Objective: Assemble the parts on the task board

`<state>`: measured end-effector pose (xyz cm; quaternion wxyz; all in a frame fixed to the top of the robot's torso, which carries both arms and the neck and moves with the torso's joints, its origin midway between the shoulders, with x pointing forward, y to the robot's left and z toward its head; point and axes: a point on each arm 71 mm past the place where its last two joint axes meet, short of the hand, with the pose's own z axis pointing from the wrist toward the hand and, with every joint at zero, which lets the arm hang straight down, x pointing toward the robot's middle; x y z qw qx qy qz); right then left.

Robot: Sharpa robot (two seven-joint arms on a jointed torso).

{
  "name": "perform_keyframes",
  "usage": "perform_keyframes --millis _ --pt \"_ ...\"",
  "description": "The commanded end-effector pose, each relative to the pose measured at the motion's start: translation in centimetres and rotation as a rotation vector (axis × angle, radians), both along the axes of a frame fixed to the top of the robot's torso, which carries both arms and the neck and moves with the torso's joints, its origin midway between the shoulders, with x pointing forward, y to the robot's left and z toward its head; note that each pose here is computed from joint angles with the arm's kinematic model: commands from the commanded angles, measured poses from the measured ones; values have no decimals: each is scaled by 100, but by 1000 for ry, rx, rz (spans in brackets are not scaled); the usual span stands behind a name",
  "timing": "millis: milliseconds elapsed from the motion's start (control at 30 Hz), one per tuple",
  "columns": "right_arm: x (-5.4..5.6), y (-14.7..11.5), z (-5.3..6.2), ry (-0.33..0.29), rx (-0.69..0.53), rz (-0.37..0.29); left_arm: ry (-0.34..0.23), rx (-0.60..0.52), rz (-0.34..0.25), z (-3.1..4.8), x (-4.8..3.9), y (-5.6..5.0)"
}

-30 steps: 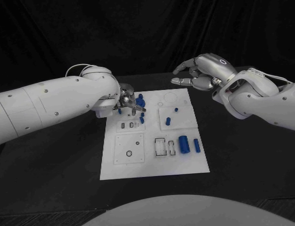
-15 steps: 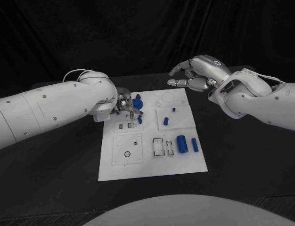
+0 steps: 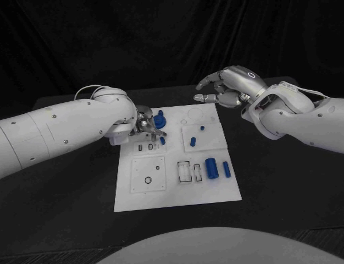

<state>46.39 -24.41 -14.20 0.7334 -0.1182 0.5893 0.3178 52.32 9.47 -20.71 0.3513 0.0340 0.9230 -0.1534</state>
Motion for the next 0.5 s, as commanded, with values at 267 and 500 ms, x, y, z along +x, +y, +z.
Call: perform_keyframes --millis 267,500 --pt "20 -4 -22 7 3 -13 14 -11 -19 -51 -14 -30" --pt "28 4 -37 13 3 -14 19 -9 -23 -62 -14 -36"
